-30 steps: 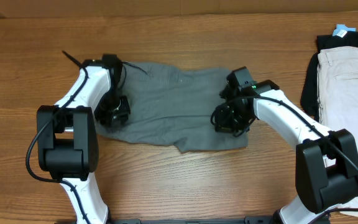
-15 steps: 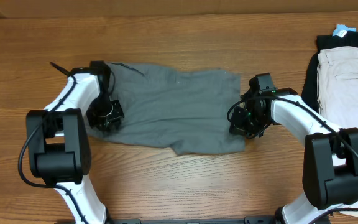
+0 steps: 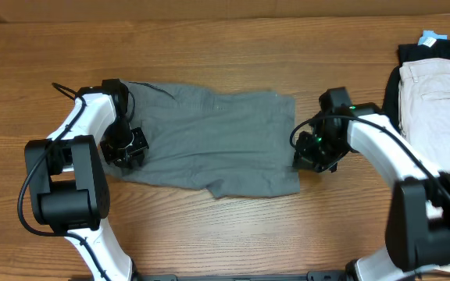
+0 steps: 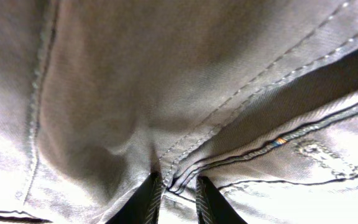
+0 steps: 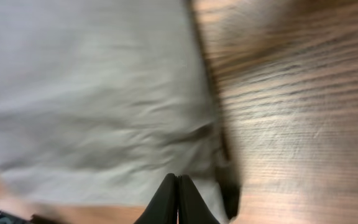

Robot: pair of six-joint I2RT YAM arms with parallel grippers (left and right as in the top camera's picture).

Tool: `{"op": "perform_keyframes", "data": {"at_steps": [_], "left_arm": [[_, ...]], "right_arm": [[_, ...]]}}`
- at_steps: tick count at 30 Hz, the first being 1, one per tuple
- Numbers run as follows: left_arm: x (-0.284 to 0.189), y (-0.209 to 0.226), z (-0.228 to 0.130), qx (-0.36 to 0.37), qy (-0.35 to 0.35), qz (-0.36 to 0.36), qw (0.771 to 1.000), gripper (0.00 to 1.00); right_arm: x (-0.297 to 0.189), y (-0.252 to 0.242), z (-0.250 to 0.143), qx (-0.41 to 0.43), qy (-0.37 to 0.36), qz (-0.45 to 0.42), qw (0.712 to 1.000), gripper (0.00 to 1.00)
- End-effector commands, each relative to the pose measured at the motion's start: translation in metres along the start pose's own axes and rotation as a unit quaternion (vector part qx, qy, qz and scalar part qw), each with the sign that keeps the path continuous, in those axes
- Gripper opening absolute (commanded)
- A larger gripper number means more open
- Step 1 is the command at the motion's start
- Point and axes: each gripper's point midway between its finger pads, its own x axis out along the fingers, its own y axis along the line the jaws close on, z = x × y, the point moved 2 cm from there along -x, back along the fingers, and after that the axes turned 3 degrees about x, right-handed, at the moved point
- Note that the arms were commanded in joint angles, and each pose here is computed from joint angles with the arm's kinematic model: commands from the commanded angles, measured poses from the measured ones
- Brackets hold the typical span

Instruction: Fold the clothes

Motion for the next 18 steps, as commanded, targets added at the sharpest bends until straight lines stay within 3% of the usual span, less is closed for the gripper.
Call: {"op": "perform_keyframes", "data": {"at_steps": [1, 10, 18], "left_arm": [[0.021, 0.015, -0.007, -0.006, 0.028, 0.034, 0.999, 0.22], [0.021, 0.009, -0.006, -0.007, 0.025, 0.016, 1.000, 0.21], [0.021, 0.010, -0.006, -0.006, 0.027, 0.017, 0.999, 0.20]], "right_arm": [[-0.037, 0.026, -0.004, -0.053, -0.042, 0.040, 0.997, 0.04], [0.012, 0.035, -0.032, -0.109, 0.016, 0.048, 0.993, 0.04], [0.056, 0.021, -0.041, -0.068, 0.050, 0.029, 0.996, 0.04]]}}
